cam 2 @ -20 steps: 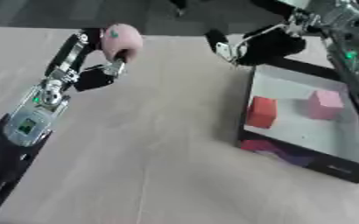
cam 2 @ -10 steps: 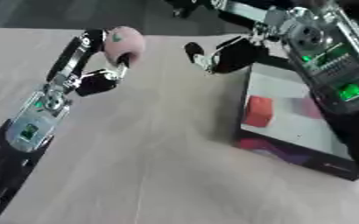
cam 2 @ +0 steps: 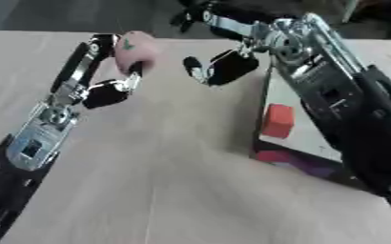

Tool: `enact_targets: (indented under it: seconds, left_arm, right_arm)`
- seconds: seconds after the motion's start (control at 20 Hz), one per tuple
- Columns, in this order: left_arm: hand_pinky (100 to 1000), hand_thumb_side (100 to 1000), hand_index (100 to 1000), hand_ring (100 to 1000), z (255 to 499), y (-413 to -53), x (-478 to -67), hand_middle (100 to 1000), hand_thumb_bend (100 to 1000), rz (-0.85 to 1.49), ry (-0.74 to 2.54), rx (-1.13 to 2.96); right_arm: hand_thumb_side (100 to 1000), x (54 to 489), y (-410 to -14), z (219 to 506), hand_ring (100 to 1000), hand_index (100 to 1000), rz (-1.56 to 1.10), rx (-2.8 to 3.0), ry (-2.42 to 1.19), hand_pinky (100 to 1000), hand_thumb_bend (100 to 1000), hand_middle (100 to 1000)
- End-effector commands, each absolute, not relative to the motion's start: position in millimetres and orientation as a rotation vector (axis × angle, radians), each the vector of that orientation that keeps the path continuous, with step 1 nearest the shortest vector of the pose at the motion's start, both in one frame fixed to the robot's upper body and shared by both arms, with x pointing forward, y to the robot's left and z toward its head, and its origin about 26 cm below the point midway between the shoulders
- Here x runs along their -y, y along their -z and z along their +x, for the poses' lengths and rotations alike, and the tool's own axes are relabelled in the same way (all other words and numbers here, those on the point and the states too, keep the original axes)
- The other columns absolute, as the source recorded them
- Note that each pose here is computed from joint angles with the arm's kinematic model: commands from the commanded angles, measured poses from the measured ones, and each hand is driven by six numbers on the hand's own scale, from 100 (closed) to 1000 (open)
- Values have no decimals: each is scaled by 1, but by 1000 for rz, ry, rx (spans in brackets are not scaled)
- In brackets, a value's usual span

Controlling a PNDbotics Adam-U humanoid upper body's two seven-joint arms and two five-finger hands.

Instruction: Pick up the objects with one hand, pass them to the other hand, and then place them into the box on the other side of the table.

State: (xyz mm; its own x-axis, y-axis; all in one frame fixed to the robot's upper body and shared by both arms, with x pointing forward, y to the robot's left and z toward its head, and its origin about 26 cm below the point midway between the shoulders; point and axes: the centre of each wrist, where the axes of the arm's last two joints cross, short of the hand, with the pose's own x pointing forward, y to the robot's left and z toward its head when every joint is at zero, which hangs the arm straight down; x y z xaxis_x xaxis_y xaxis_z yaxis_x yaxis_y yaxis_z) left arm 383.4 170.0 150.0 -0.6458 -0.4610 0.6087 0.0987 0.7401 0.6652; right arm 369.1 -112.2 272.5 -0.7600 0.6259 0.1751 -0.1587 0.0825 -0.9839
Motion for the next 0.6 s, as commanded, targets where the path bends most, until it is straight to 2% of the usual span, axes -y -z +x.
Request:
enact_targets:
  seconds: [0.05, 0.6]
  left_arm:
    - [697, 201, 487, 595, 383, -164, -162, 521, 100, 259, 879, 2174]
    - [697, 194, 486, 595, 380, -166, -153, 520, 100, 214, 919, 2195]
  right_arm:
    - [221, 108, -280, 370, 1000, 935, -521, 1807, -1729, 951, 100, 819]
    - [214, 99, -275, 375, 1000, 951, -556, 1848, -1716, 951, 100, 822]
